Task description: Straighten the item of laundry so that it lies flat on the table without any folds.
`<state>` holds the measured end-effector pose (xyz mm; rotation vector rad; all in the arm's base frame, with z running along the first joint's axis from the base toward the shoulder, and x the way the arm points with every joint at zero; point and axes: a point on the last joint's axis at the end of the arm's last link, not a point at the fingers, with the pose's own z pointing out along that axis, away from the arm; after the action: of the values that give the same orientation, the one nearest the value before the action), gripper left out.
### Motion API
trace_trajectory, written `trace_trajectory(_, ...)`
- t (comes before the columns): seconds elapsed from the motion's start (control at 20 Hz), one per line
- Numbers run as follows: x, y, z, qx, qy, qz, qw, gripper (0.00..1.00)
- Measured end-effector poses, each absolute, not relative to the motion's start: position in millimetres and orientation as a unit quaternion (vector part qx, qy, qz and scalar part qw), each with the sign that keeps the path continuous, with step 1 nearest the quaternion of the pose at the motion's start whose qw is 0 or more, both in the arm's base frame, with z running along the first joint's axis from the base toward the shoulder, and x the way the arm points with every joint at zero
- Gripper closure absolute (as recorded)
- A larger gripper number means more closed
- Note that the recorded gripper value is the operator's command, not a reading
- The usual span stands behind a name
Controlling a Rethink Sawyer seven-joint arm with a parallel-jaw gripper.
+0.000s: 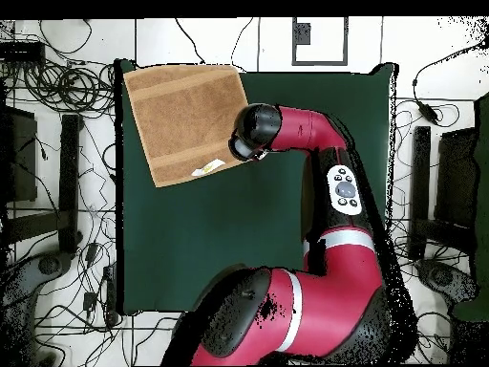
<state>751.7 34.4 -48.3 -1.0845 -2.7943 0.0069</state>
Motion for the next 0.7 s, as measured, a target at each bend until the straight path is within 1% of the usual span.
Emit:
trace_trajectory(0.35,752,34,-48,-0.362,-0.929,0.0,0.075,0.0)
trace_trajectory(0.65,746,29,-46,-0.366,-0.925,0.002,0.1,0.0)
trace_trajectory(0.7,741,26,-44,-0.366,-0.923,0.006,0.115,0.0)
